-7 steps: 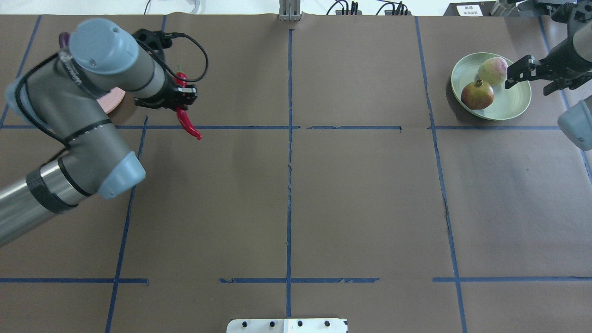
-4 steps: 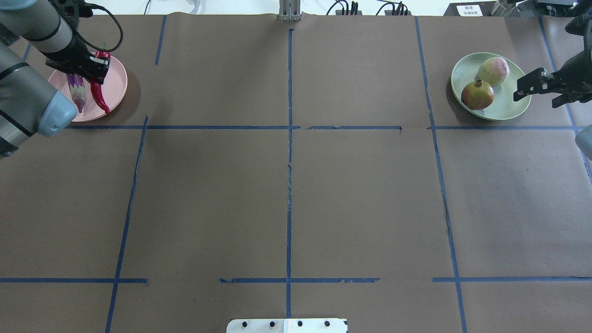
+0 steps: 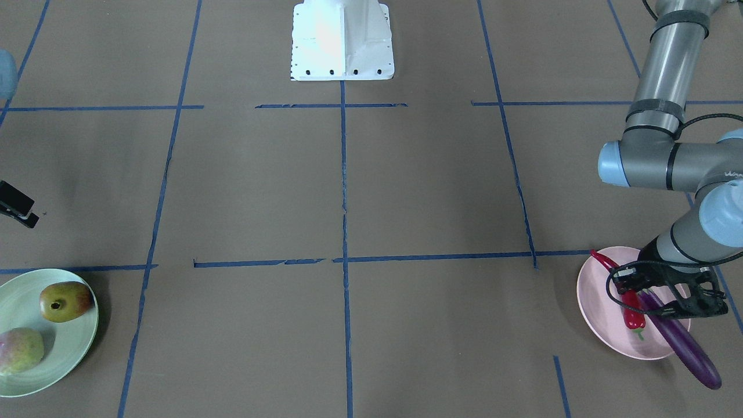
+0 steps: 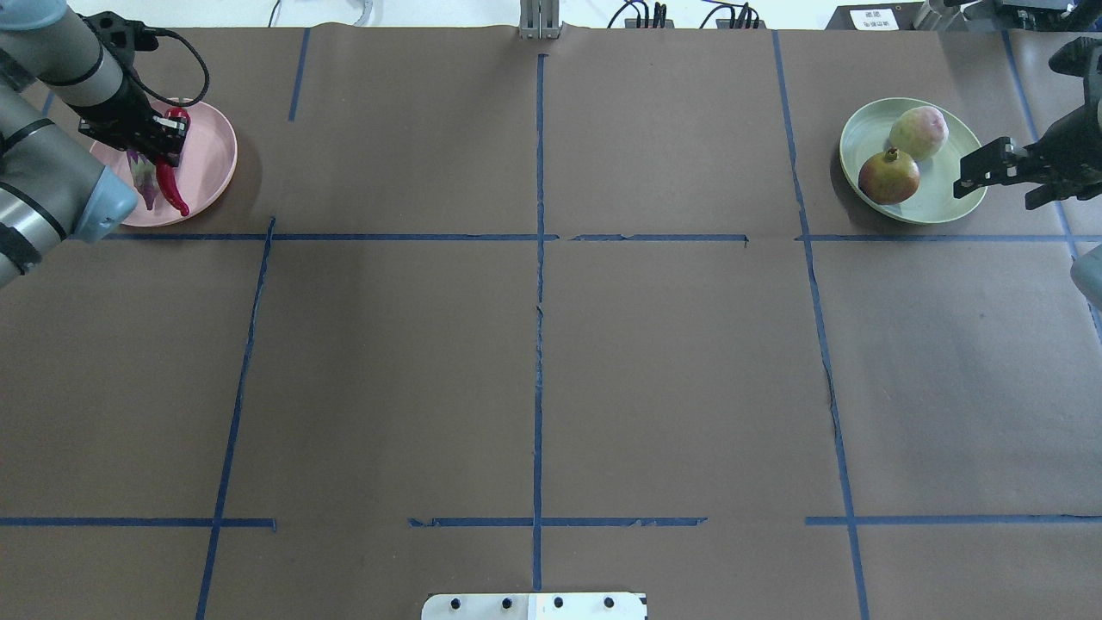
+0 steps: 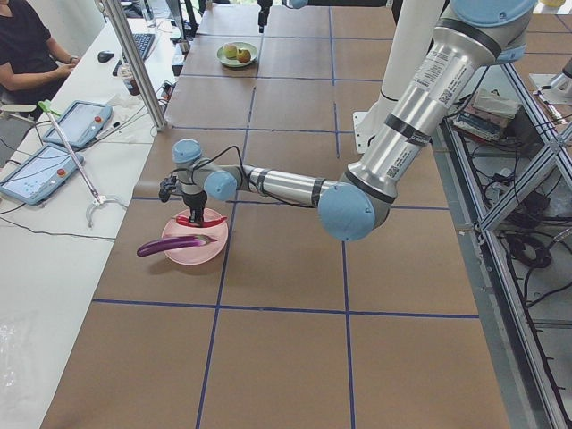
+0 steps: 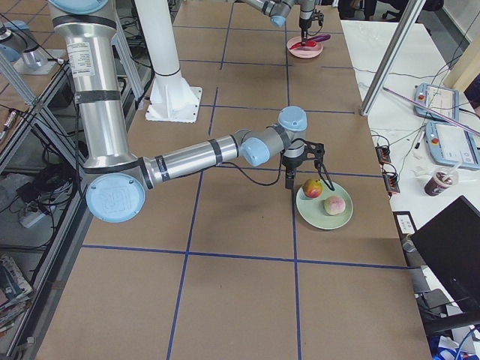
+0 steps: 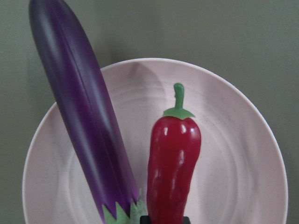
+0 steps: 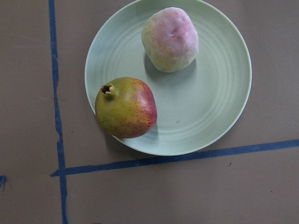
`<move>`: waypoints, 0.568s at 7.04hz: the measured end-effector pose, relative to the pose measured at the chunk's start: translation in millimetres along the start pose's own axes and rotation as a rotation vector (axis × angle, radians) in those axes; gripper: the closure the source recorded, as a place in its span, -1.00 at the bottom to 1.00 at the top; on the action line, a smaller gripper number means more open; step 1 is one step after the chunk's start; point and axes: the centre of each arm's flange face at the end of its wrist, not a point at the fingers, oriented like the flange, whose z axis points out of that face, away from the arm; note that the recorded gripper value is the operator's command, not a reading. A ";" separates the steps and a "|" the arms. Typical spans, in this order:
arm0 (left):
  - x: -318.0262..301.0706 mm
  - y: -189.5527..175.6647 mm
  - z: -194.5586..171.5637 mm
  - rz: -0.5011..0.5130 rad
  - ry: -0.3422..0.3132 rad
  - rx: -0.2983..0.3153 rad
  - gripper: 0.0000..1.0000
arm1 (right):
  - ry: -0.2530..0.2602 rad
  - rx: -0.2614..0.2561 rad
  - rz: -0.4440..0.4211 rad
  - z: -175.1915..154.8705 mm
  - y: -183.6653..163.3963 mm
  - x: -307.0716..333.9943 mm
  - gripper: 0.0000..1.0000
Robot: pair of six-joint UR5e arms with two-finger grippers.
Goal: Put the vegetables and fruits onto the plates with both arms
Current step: 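Release the chili onto the pink plate and withdraw both grippers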
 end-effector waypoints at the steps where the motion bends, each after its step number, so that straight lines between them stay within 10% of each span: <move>1: 3.6 -1.1 -0.1 0.004 0.007 0.006 -1.00 | 0.001 0.003 -0.004 0.1 -0.4 -2.5 -1.00; 4: -28.7 -22.3 -54.3 0.002 0.086 0.079 -1.00 | 0.004 0.032 -0.009 -14.2 2.9 4.8 -1.00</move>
